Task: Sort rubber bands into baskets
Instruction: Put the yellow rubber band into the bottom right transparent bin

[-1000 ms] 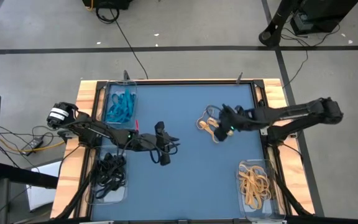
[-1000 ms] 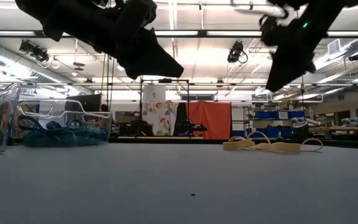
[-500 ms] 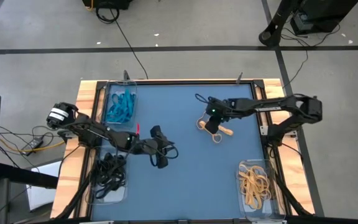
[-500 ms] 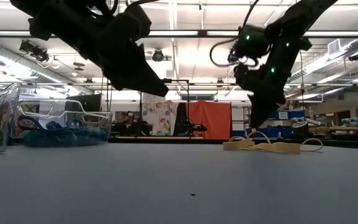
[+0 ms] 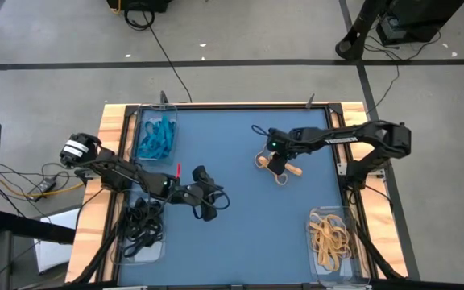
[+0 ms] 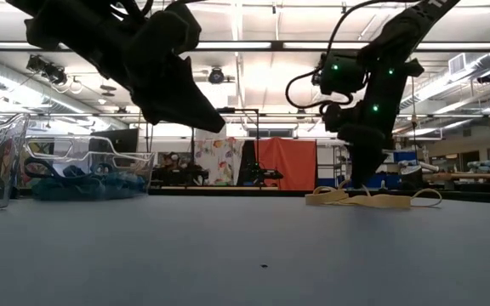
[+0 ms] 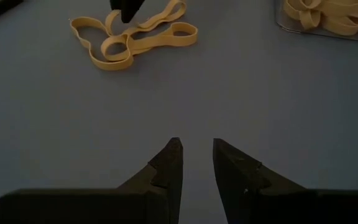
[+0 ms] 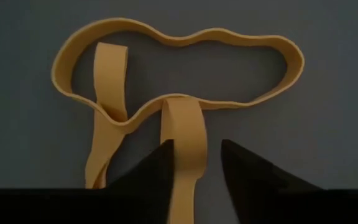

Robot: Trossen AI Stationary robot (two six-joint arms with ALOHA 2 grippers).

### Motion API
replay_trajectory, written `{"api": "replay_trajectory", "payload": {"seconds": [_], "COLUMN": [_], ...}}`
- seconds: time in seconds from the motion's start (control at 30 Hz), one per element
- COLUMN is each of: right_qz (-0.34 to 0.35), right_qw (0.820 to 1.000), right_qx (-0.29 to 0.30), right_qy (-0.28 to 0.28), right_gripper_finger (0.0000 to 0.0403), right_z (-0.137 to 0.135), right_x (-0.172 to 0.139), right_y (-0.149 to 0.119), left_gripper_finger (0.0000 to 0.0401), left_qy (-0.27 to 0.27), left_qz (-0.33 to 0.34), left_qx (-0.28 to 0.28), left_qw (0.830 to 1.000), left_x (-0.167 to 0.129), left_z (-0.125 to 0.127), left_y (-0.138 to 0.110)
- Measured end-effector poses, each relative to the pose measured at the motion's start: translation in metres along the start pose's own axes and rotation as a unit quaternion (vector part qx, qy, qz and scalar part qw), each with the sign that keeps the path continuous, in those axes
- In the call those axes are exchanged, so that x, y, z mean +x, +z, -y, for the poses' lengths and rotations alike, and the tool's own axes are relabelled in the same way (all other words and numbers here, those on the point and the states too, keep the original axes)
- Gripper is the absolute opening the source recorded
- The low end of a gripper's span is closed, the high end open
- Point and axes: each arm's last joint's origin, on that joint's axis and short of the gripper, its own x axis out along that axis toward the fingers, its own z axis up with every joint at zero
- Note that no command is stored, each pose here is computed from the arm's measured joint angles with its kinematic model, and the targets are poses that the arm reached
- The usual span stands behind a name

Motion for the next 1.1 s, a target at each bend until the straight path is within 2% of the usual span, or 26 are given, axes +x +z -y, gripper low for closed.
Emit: {"api": "replay_trajectory", "payload": {"seconds": [0.17,0.2,0.4,0.73,0.9,1.1], "right_qz": [0.002,0.003,0.008,0.043,0.068,0.092], "right_qw": [1.0,1.0,0.998,0.992,0.981,0.958], "right_qx": [-0.007,-0.01,-0.01,0.031,0.044,0.069], "right_qy": [0.023,0.03,0.064,0.113,0.177,0.262], "right_gripper_finger": [0.0028,0.0016,0.0006,0.0002,0.0002,0.0001], "right_z": [-0.003,-0.004,-0.011,-0.018,-0.016,-0.013], "right_x": [-0.008,-0.01,-0.031,-0.095,-0.128,-0.157], "right_y": [-0.002,-0.002,-0.01,-0.043,-0.062,-0.081], "left_gripper_finger": [0.0094,0.0094,0.0094,0.0094,0.0094,0.0094], "left_qy": [0.013,0.013,0.014,0.015,0.012,-0.04], "left_qz": [0.004,0.004,0.0,-0.001,0.015,0.027], "left_qx": [0.001,0.002,0.011,0.022,0.062,0.078], "left_qw": [1.0,1.0,1.0,1.0,0.998,0.996], "left_x": [0.0,0.0,0.0,0.0,0.002,0.006], "left_z": [0.0,0.0,-0.001,-0.001,-0.004,-0.008], "left_y": [0.0,0.0,-0.001,-0.001,0.004,0.012]}}
